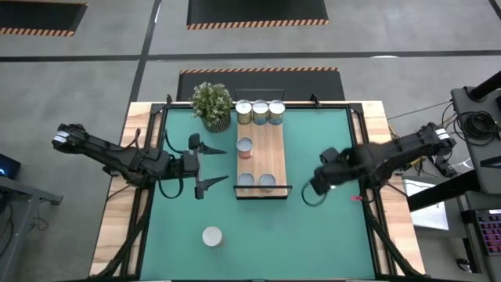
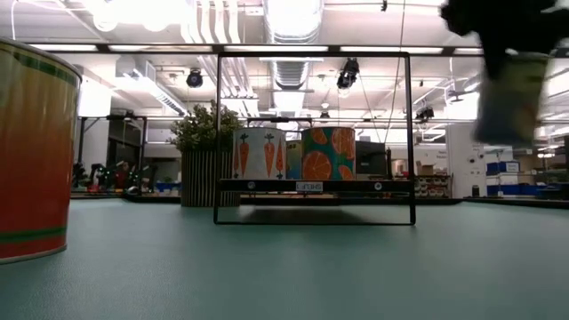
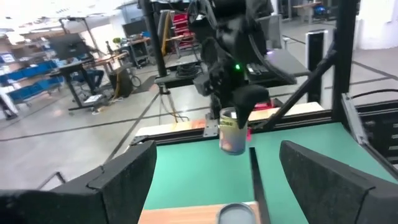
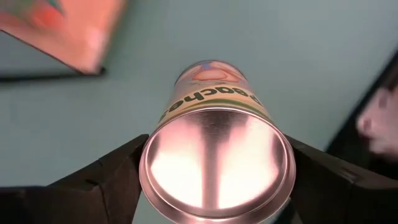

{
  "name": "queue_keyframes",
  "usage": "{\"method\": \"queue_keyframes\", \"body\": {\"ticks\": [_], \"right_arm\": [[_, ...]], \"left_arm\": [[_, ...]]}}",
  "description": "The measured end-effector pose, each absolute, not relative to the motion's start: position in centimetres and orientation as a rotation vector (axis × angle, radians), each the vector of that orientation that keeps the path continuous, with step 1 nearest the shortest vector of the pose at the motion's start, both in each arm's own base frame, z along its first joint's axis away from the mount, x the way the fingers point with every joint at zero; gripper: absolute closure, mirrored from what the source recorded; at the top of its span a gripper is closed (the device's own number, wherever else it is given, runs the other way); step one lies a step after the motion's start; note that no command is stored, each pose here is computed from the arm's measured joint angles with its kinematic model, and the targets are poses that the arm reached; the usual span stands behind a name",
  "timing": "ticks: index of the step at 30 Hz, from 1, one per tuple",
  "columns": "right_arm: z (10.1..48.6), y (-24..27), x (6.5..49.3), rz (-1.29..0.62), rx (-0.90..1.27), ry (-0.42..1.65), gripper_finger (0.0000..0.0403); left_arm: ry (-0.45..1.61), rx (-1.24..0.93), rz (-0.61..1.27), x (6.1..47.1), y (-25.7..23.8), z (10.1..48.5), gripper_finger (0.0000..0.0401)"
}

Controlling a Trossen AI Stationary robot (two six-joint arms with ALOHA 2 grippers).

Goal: Pick and place cans onto a shelf
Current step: Put the canned peaches on the shelf

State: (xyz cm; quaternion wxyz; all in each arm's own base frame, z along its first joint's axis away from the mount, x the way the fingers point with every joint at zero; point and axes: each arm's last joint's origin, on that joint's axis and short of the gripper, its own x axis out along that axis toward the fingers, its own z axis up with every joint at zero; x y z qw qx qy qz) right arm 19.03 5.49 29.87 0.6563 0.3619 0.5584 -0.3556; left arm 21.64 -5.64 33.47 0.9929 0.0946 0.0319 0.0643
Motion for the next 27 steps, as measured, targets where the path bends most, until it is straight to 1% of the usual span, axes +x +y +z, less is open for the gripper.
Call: {"method": "queue_keyframes", "body": {"ticks": [2,6,8,12,18,23,27], "right_arm": [[31.3,4.3,19.6,-0.774,0.803,1.213,0.0096],[33.9,2.0,20.4,-0.733,0.766,1.113,0.009],[34.9,1.0,20.6,-0.718,0.758,1.08,0.0088],[36.2,-0.6,20.8,-0.702,0.752,1.017,0.0093],[37.8,-2.0,21.7,-0.651,0.741,0.91,0.009],[38.1,-3.0,23.6,-0.601,0.709,0.935,0.0092],[38.1,-3.9,25.6,-0.559,0.654,1.003,0.0091]], "left_arm": [[0.053,0.19,0.158,21.3,-5.5,33.8,0.0079],[0.028,0.187,0.159,19.6,-5.2,34.5,0.0079],[0.014,0.185,0.16,18.9,-5.0,34.2,0.0079],[-0.032,0.216,0.168,17.6,-4.5,33.6,0.0079],[-0.097,0.206,0.176,15.8,-3.9,33.9,0.0079],[-0.115,0.206,0.179,15.2,-3.7,33.9,0.0079],[-0.121,0.205,0.18,15.0,-3.7,34.0,0.0079]]}}
